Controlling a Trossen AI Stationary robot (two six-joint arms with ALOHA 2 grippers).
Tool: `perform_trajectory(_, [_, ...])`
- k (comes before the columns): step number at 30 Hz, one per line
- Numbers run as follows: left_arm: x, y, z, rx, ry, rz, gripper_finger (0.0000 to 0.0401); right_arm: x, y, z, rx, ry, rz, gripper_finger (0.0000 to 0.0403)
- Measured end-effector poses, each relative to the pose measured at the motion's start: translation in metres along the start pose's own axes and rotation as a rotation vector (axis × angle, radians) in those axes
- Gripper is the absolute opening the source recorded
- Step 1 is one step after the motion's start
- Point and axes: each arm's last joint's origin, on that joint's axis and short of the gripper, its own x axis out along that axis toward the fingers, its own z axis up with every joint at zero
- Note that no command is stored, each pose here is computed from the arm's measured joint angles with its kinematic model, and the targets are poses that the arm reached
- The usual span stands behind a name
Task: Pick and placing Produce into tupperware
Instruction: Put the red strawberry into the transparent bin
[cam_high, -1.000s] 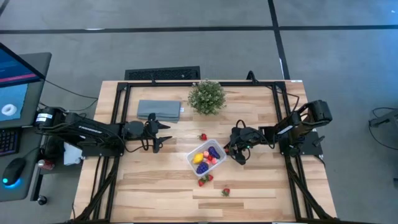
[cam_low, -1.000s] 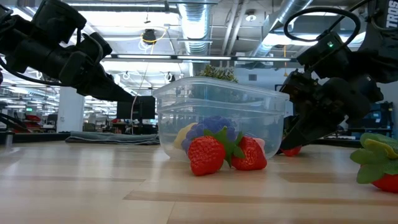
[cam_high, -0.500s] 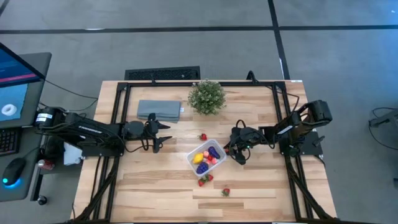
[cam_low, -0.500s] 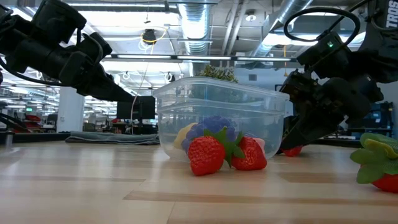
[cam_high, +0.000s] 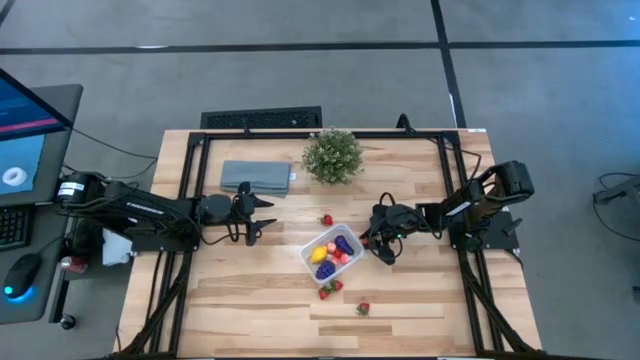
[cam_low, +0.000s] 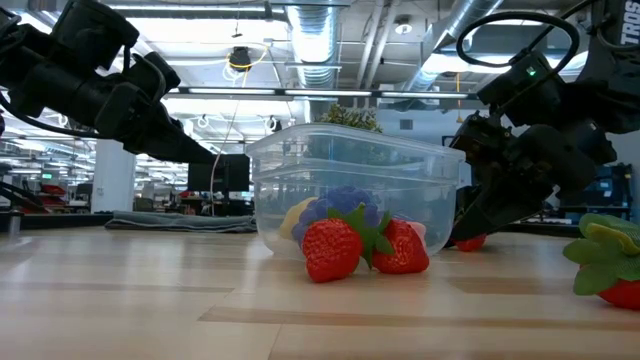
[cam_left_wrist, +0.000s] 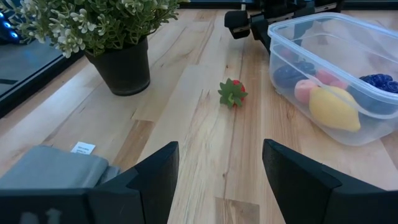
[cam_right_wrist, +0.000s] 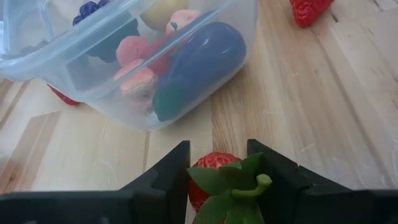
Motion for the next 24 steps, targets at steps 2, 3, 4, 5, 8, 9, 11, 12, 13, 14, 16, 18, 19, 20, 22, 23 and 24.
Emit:
perform_trajectory(2, [0.0000, 0.0000, 0.0000, 0.000, 0.000, 0.000, 0.0224, 0.0000, 0.0000, 0.0000, 0.000, 0.000, 0.000, 0.0169])
perform_trajectory(3, [0.0000, 0.0001, 0.0000, 0.000, 0.000, 0.000, 0.0224, 0.0000, 0.0000, 0.0000, 0.000, 0.000, 0.000, 0.0171])
perform_trajectory(4, [0.0000, 0.0000, 0.0000, 0.000, 0.000, 0.000, 0.0224, 0.0000, 0.0000, 0.0000, 0.000, 0.000, 0.000, 0.0172])
perform_trajectory(5, [0.0000, 0.0001, 0.0000, 0.000, 0.000, 0.001, 0.0224, 0.0000, 0.0000, 0.0000, 0.000, 0.000, 0.000, 0.0173])
perform_trajectory(8, [0.0000, 0.0001, 0.0000, 0.000, 0.000, 0.000, 0.0224, 0.0000, 0.0000, 0.0000, 0.000, 0.000, 0.000, 0.0172])
perform_trajectory(9, [0.0000, 0.0000, 0.0000, 0.000, 0.000, 0.000, 0.0224, 0.0000, 0.0000, 0.0000, 0.000, 0.000, 0.000, 0.0171])
perform_trajectory(11, [0.0000, 0.0000, 0.0000, 0.000, 0.000, 0.000, 0.0224, 0.0000, 0.0000, 0.0000, -0.001, 0.000, 0.000, 0.0167])
perform_trajectory(12, [0.0000, 0.0000, 0.0000, 0.000, 0.000, 0.000, 0.0224, 0.0000, 0.0000, 0.0000, -0.001, 0.000, 0.000, 0.0166])
perform_trajectory(13, [0.0000, 0.0000, 0.0000, 0.000, 0.000, 0.000, 0.0224, 0.0000, 0.0000, 0.0000, -0.001, 0.000, 0.000, 0.0166])
perform_trajectory(14, [0.0000, 0.0000, 0.0000, 0.000, 0.000, 0.000, 0.0224, 0.0000, 0.0000, 0.0000, -0.001, 0.000, 0.000, 0.0166])
perform_trajectory(16, [0.0000, 0.0000, 0.0000, 0.000, 0.000, 0.000, 0.0224, 0.0000, 0.0000, 0.0000, -0.001, 0.000, 0.000, 0.0168])
perform_trajectory(18, [0.0000, 0.0001, 0.0000, 0.000, 0.000, 0.000, 0.0224, 0.0000, 0.0000, 0.0000, -0.001, 0.000, 0.000, 0.0172])
perform_trajectory(19, [0.0000, 0.0000, 0.0000, 0.000, 0.000, 0.000, 0.0224, 0.0000, 0.0000, 0.0000, -0.002, 0.000, 0.000, 0.0173])
perform_trajectory(20, [0.0000, 0.0001, 0.0000, 0.000, 0.000, 0.000, 0.0224, 0.0000, 0.0000, 0.0000, -0.001, 0.000, 0.000, 0.0173])
perform_trajectory(22, [0.0000, 0.0001, 0.0000, 0.000, 0.000, 0.001, 0.0224, 0.0000, 0.0000, 0.0000, -0.002, 0.000, 0.000, 0.0171])
perform_trajectory(23, [0.0000, 0.0001, 0.0000, 0.000, 0.000, 0.000, 0.0224, 0.0000, 0.0000, 0.0000, -0.002, 0.000, 0.000, 0.0169])
perform_trajectory(24, [0.0000, 0.0000, 0.0000, 0.000, 0.000, 0.000, 0.0224, 0.0000, 0.0000, 0.0000, -0.002, 0.000, 0.000, 0.0167])
